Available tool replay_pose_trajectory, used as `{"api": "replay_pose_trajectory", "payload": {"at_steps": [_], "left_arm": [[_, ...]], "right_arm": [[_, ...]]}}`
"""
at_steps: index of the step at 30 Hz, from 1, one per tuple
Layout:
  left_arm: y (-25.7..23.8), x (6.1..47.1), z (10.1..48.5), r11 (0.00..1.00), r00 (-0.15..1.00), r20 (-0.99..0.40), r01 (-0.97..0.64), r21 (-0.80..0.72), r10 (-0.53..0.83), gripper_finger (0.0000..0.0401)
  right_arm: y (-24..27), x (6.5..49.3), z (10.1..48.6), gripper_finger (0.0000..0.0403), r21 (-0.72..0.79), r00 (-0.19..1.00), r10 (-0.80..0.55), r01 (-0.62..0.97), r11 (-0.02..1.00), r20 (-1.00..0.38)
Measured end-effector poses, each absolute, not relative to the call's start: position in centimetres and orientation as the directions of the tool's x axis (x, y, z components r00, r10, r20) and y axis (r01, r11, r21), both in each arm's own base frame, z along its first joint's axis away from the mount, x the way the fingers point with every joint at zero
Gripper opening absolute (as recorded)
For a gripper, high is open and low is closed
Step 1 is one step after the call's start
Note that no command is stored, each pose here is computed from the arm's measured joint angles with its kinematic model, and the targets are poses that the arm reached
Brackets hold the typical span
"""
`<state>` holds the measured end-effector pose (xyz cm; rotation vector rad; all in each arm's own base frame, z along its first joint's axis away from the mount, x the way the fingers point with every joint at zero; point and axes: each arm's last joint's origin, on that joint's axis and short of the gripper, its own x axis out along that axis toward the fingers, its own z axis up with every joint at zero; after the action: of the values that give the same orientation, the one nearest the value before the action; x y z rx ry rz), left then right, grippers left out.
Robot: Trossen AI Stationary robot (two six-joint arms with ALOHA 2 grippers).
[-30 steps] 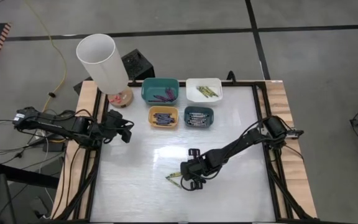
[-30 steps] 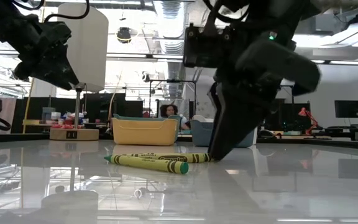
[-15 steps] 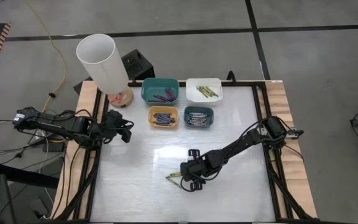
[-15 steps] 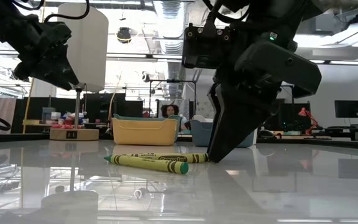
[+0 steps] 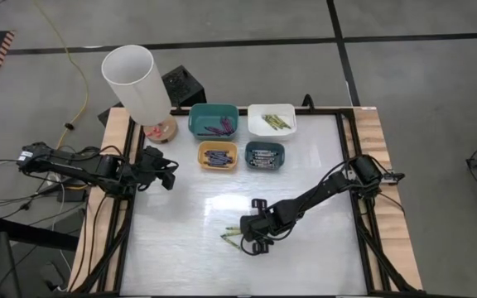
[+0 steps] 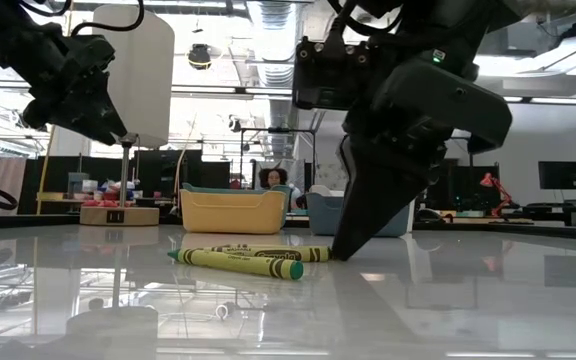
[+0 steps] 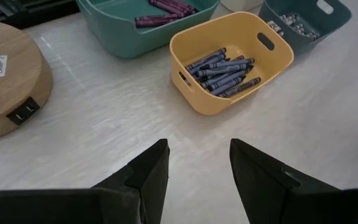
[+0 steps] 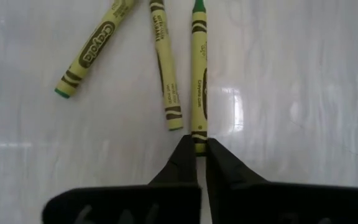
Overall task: Sort crayons
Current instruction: Put the green crayon into the white bin
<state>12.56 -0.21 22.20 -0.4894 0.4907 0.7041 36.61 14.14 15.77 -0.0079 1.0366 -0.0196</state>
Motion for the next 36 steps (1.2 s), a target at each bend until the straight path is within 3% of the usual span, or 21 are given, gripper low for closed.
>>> {"api": "replay_pose_trajectory", "payload": {"at_steps": [7, 17, 36], "left_arm": [[-0.2, 12.6, 22.2, 0.652, 0.661, -0.573, -0.71, -0.267, 0.484, 0.016], [-0.2, 12.6, 22.2, 0.651, 0.661, -0.573, -0.71, -0.269, 0.485, 0.016], [0.0, 12.5, 22.3, 0.594, 0.635, -0.539, -0.754, -0.28, 0.553, 0.016]], "right_arm": [[13.6, 36.8, 15.8, 0.0005, 0.061, 0.509, -0.028, 0.157, 0.986, -0.86], [12.9, 37.1, 15.8, 0.0002, 0.066, 0.515, -0.034, 0.174, 0.983, -0.856], [6.4, 37.1, 19.2, 0.0001, -0.15, 0.513, -0.153, 0.049, 0.988, -0.844]]}}
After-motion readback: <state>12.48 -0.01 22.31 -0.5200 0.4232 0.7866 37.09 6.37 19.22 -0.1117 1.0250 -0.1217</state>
